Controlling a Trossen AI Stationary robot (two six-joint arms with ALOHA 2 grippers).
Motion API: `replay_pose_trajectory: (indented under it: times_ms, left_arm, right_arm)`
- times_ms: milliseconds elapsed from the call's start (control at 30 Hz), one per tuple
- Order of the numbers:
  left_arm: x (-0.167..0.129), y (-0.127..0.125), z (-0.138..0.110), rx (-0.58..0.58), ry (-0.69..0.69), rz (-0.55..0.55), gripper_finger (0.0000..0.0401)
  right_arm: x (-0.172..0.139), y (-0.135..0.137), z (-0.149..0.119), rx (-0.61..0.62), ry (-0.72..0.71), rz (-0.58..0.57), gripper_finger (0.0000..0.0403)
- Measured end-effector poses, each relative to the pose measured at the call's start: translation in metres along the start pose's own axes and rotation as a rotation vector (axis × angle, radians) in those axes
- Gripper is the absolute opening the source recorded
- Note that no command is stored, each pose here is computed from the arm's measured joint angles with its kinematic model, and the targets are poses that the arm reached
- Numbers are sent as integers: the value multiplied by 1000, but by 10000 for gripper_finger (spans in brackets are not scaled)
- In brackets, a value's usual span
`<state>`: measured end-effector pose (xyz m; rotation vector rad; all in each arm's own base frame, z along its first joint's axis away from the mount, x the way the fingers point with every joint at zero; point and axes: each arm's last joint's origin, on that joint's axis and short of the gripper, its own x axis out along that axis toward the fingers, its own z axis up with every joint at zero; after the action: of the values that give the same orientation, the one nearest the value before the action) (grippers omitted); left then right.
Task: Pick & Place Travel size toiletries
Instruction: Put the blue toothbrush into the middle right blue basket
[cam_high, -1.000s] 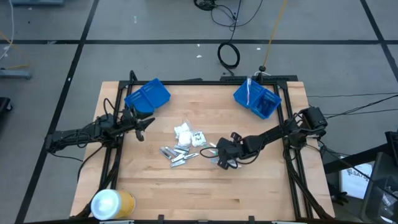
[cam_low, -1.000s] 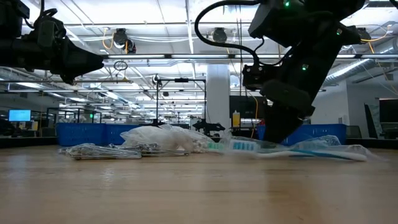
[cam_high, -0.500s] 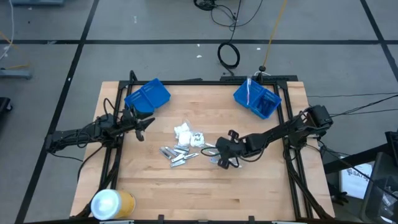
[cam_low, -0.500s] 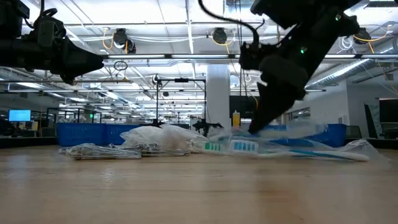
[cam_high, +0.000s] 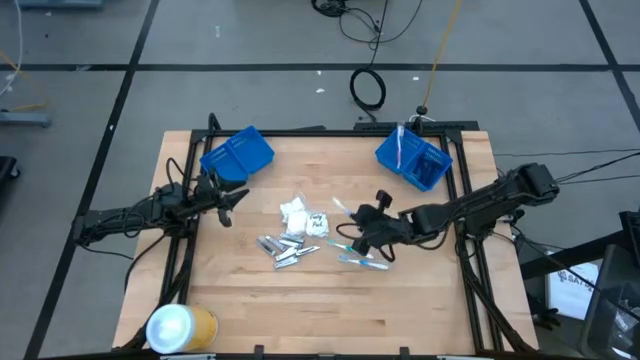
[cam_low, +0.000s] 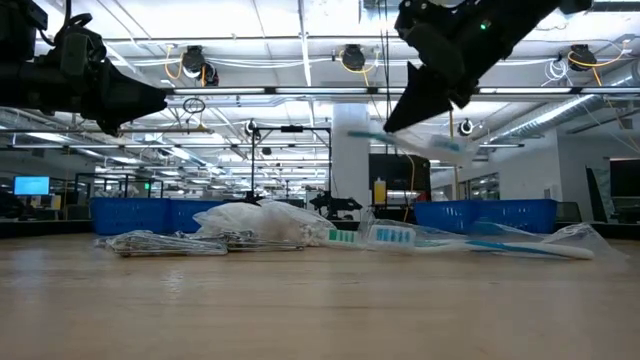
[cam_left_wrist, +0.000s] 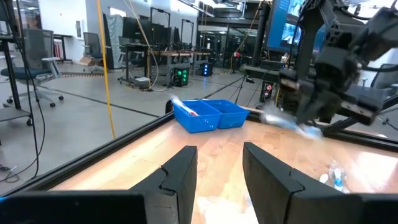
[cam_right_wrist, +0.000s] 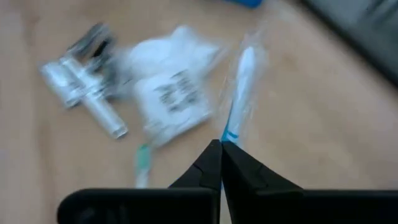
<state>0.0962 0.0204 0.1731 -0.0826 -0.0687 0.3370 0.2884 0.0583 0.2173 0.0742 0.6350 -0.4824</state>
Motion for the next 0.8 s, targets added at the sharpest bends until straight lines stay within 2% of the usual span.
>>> replay_pose_trajectory:
  times_ms: [367,600,800]
  left_arm:
    - [0,0,0,0,0,0,127]
    - [0,0,0,0,0,0,127]
    - [0,0,0,0,0,0,127]
  right_arm:
    - [3,-36,28,3,-146,-209,0]
    - [19,-75,45,74,-189,-345,0]
    - [32,-119,52,127,-169,-481,0]
